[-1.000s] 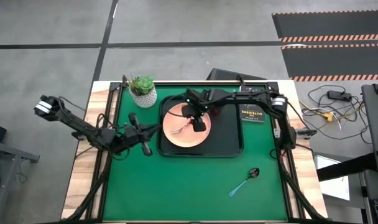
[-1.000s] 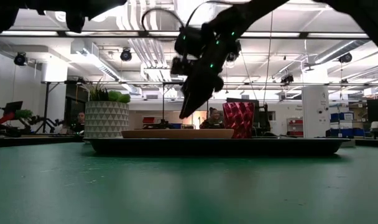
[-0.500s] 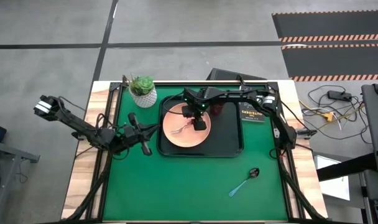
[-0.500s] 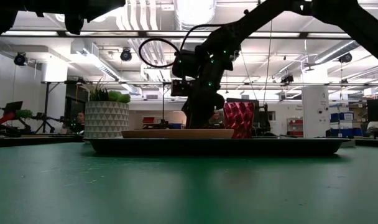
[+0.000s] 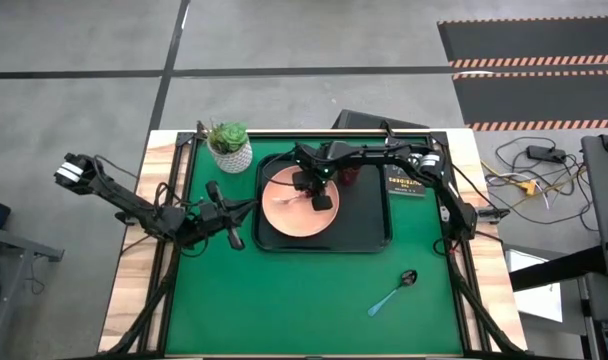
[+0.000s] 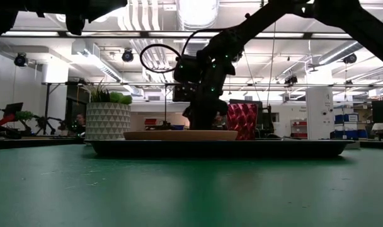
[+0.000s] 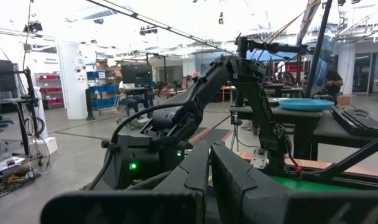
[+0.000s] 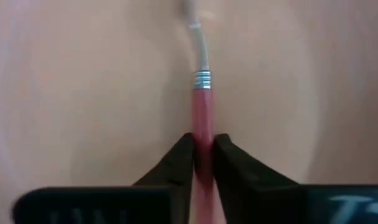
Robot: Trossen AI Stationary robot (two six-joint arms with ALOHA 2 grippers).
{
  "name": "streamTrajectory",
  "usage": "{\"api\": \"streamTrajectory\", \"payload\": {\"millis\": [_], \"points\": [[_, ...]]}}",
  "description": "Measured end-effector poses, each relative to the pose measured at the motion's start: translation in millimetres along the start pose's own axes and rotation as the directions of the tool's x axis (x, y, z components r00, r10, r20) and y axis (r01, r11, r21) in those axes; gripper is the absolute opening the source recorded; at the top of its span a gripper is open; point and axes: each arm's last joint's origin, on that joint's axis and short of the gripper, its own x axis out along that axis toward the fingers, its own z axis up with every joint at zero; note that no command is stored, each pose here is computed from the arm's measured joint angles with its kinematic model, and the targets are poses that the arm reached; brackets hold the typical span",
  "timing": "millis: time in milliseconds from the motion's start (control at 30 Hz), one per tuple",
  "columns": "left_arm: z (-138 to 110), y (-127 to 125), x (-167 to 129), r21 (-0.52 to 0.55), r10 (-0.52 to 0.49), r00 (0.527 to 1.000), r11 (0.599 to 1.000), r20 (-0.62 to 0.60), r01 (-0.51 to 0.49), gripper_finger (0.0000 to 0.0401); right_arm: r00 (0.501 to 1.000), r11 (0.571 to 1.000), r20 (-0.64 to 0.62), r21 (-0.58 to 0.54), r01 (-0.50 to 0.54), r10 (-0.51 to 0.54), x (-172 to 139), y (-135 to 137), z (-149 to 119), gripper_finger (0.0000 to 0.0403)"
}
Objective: Pick and place plate/cup/fork/spoon on tray
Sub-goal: Put the pink fork on the dark green serving tray to the right of the orange plate
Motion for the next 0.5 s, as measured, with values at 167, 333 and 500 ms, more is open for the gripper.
{"api": "streamTrajectory", "payload": {"millis": [167,333,500], "points": [[0,0,0,0.002,-0.001,1.0,1.0,-0.002,0.001,0.0,1.0,1.0,0.015,0.011,0.018,-0.018,-15,2,6,0.0024],[-1,0,0,0.003,-0.001,1.0,1.0,-0.003,0.001,0.0,0.997,0.999,0.057,0.033,0.043,-0.044,-46,8,14,0.0028],[-1,0,0,0.002,-0.001,1.0,1.0,-0.002,0.001,0.0,0.991,0.996,0.111,0.059,0.063,-0.07,-86,26,23,0.0028]]}}
